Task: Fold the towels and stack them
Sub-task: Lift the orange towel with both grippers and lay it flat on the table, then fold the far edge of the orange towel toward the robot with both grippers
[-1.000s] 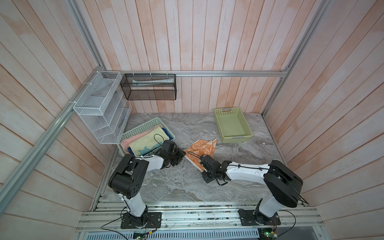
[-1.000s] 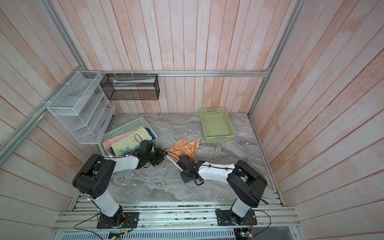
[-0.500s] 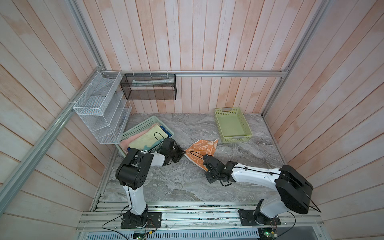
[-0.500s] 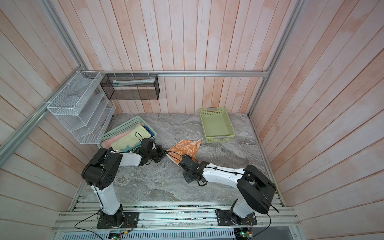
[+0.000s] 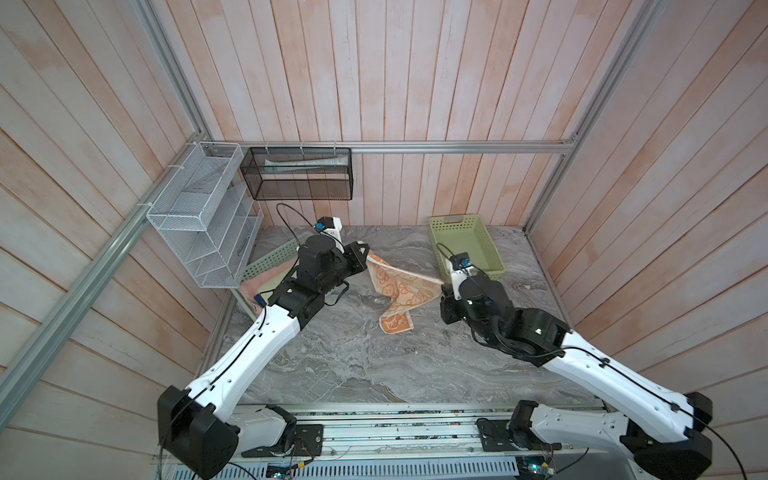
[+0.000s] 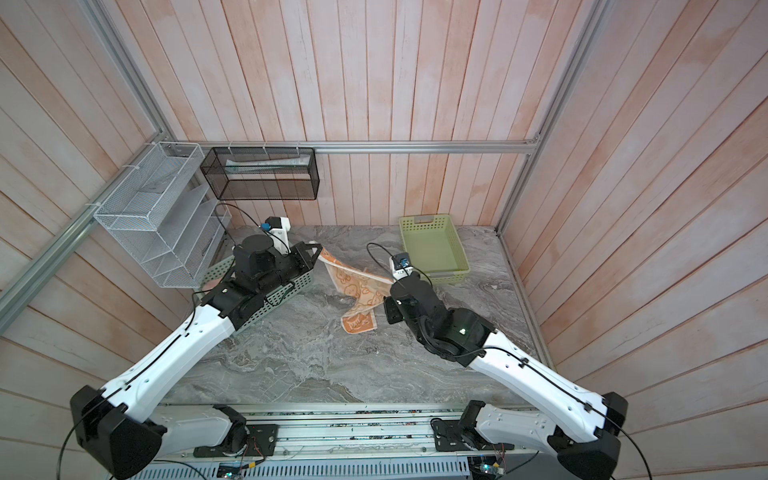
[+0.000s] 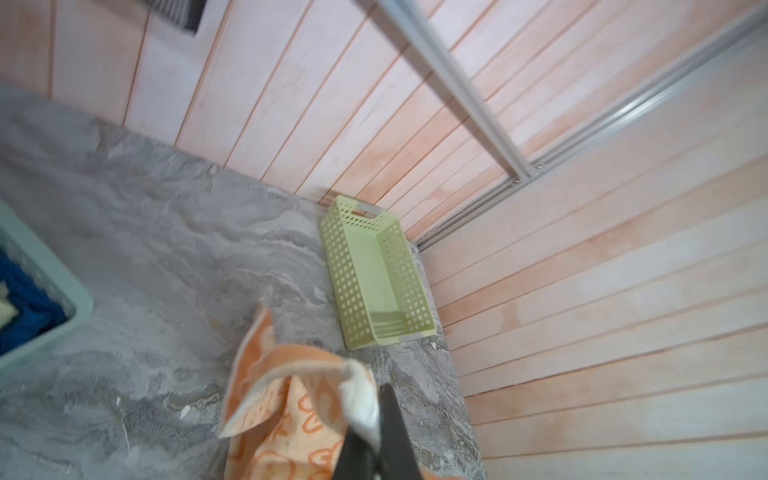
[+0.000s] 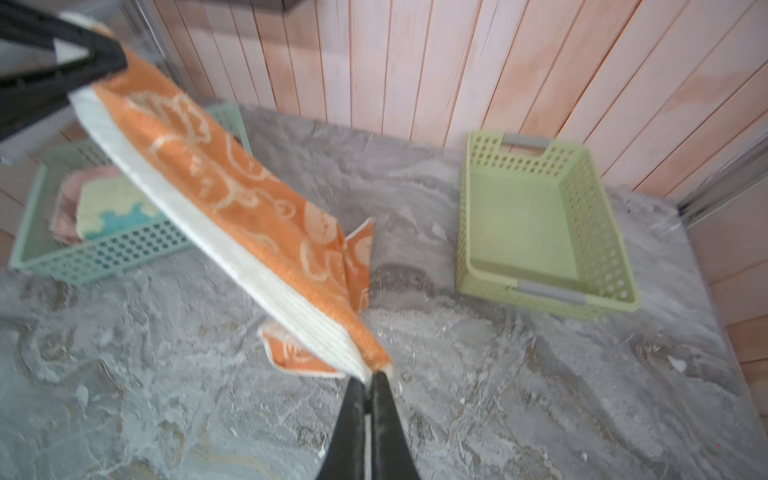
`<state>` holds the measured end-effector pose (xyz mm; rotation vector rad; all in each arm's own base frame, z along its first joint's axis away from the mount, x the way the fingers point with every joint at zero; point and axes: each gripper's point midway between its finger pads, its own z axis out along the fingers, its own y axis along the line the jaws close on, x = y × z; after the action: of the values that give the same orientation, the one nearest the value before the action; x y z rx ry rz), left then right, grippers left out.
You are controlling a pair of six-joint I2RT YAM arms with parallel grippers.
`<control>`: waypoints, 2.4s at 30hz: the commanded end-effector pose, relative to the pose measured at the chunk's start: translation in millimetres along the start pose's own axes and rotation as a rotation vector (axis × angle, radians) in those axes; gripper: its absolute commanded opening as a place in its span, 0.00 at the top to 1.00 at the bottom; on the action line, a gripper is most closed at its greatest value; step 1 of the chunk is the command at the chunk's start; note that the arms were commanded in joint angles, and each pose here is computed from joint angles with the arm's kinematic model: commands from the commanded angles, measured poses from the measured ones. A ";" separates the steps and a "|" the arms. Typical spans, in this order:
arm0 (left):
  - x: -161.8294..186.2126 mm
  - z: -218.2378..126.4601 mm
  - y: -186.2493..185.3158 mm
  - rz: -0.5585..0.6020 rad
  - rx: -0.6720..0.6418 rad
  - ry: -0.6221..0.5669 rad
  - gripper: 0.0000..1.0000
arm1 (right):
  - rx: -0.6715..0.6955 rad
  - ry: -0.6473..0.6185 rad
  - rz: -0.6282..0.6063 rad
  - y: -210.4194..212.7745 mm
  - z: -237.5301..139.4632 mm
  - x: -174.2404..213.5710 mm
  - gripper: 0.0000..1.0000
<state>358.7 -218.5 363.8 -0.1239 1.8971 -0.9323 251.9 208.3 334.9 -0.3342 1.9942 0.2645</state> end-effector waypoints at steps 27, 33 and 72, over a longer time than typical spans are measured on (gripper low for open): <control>-68.5 -36.8 23.6 0.235 -0.204 0.036 1.00 | 0.010 -0.049 -0.065 -76.3 31.0 -109.8 1.00; -42.9 51.0 90.4 0.178 -0.171 0.119 1.00 | 0.013 0.058 0.027 -123.1 154.9 -56.2 1.00; 236.1 31.5 233.9 -0.152 -0.358 0.397 1.00 | -0.122 0.690 0.082 -34.9 228.0 248.7 1.00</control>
<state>321.5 -179.1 35.3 -0.2570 2.4854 -0.7404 337.0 250.4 26.0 -0.5098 2.6543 0.5036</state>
